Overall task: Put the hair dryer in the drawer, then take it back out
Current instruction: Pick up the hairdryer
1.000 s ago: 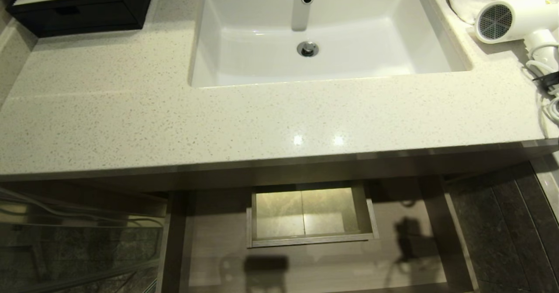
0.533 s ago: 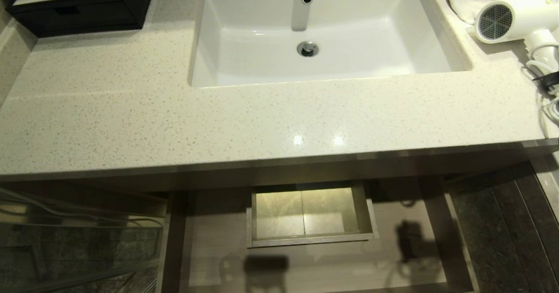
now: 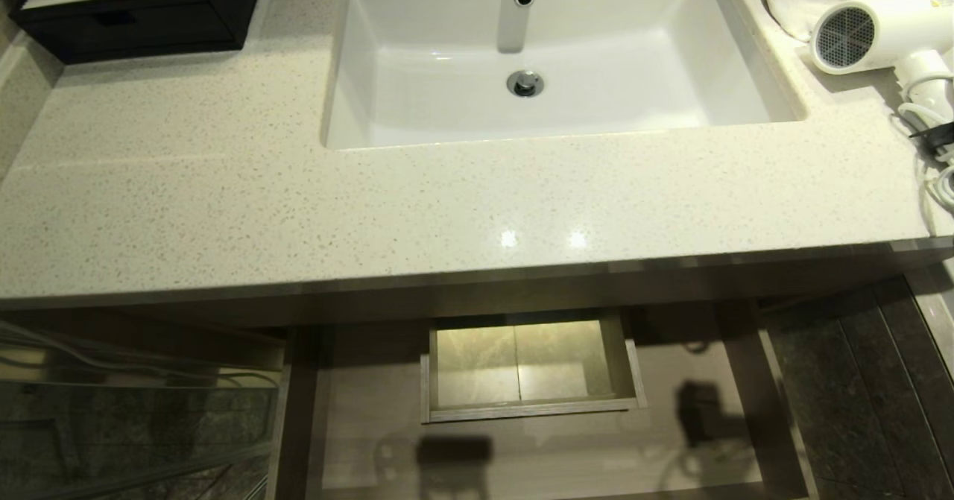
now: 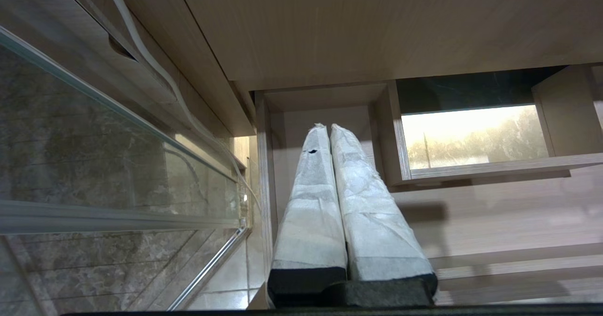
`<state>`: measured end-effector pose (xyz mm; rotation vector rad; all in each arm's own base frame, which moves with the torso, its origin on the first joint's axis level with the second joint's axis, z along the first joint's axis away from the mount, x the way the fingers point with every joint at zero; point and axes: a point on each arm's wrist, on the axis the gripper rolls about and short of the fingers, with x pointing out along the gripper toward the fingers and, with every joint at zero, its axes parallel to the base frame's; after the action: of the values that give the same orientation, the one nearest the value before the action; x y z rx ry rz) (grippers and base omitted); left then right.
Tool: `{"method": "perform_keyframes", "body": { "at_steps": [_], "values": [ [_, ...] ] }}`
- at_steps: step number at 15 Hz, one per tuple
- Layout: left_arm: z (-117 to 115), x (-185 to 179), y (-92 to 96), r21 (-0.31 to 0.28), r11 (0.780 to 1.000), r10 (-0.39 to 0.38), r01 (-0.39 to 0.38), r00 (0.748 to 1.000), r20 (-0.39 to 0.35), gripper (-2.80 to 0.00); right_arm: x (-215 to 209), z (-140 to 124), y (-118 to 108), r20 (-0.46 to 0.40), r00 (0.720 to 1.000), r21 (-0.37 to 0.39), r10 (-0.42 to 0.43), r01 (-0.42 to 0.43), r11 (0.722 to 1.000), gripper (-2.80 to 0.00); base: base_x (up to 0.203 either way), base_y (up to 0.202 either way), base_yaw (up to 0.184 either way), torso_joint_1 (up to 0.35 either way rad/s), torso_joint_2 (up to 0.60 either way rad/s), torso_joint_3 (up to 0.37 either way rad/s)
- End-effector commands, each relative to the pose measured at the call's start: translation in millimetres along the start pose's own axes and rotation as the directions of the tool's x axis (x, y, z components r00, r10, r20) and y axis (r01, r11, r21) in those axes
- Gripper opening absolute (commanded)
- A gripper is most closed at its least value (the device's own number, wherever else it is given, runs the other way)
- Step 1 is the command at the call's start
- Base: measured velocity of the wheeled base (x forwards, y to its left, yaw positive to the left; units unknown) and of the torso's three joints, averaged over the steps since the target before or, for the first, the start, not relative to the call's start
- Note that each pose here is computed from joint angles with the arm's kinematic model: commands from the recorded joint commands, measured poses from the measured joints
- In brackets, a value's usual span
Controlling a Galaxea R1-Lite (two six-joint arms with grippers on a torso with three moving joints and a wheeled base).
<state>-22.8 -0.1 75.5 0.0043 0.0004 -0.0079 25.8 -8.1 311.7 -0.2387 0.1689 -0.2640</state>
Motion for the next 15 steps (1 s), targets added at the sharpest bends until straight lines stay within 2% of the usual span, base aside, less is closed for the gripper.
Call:
{"method": "perform_keyframes", "body": {
  "at_steps": [1,5,9,12,15],
  "values": [
    [-0.4,0.1,0.0,0.0,1.0,0.0,0.0,1.0,-0.001,-2.8,1.3,-0.3,0.0,-0.005,1.0,0.045,0.006,-0.006,0.999,0.0,0.0,0.0,0.0,0.0,0.0,0.0],
    [-0.1,0.0,0.0,0.0,1.0,-0.001,0.001,1.0,0.0,-2.8,15.8,4.9,-3.3,-0.037,0.999,0.136,0.013,-0.008,0.991,0.0,0.0,0.0,0.0,0.0,0.0,0.0],
    [0.0,0.0,0.0,-0.001,1.0,-0.001,0.001,1.0,0.0,-2.8,51.3,18.0,-11.4,-0.07,0.997,0.226,0.025,-0.009,0.974,0.0,0.0,0.0,0.0,0.0,0.0,0.0],
    [-0.2,0.0,0.0,-0.001,1.0,-0.001,0.001,1.0,0.0,-2.8,81.9,35.3,-19.5,-0.067,0.997,0.244,0.034,-0.017,0.97,0.0,0.0,0.0,0.0,0.0,0.0,0.0],
    [-0.4,0.1,0.0,-0.001,1.0,-0.001,0.001,1.0,-0.001,-2.8,95.9,49.6,-19.6,-0.033,0.992,0.225,0.118,-0.108,0.968,0.0,0.0,0.0,0.0,0.0,0.0,0.0]
  ]
}}
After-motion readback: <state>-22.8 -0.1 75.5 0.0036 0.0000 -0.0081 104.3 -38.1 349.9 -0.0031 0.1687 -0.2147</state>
